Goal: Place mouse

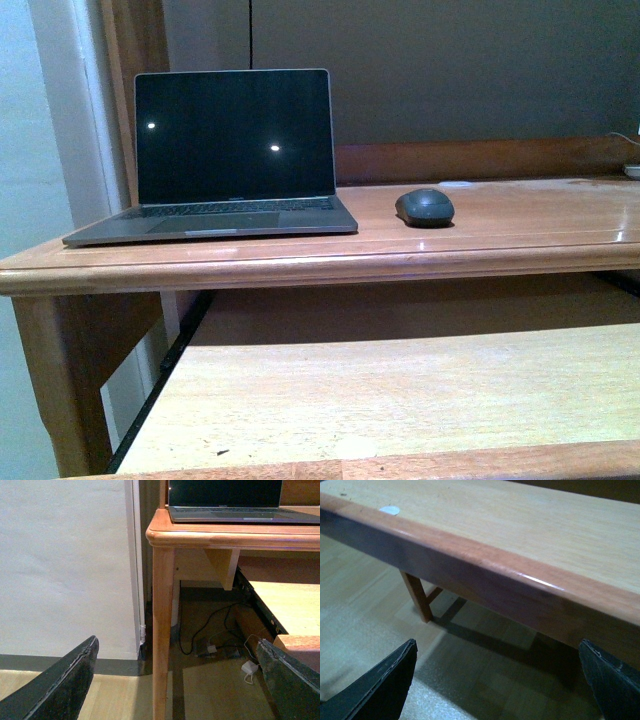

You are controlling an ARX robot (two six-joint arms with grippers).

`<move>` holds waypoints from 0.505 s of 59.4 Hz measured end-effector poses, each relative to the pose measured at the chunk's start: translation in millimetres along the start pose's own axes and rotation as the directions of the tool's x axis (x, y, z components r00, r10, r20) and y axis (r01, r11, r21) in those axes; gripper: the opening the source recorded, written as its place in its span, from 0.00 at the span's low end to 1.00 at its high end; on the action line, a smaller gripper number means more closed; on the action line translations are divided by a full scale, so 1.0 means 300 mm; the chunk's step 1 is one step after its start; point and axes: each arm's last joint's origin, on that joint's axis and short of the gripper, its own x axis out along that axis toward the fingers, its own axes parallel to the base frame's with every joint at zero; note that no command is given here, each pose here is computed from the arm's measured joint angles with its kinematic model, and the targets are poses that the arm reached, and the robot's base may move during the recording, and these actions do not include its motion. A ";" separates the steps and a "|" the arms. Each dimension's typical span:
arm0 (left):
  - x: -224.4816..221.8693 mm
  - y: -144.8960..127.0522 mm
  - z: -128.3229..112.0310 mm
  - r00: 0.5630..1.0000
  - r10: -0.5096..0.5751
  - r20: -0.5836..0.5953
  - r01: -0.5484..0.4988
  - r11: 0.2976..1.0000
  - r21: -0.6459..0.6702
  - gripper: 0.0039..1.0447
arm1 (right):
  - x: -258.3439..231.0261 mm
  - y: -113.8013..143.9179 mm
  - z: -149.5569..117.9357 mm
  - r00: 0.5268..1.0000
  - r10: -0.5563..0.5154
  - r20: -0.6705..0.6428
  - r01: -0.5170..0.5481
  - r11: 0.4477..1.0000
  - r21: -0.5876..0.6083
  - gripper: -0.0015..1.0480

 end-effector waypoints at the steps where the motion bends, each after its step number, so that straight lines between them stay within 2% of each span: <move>1: 0.000 0.000 0.000 1.000 0.000 0.000 0.000 1.000 0.000 0.93 | 0.004 0.003 -0.004 1.000 0.001 -0.003 -0.001 1.000 -0.008 0.93; 17: 0.000 0.000 0.000 1.000 0.000 0.000 0.000 1.000 0.000 0.93 | 0.126 0.013 0.017 0.999 -0.048 0.016 0.049 0.997 -0.067 0.93; 30: 0.000 0.000 0.000 1.000 0.000 0.000 0.000 1.000 0.000 0.93 | 0.328 -0.002 0.136 0.992 -0.113 0.062 0.119 0.989 -0.092 0.93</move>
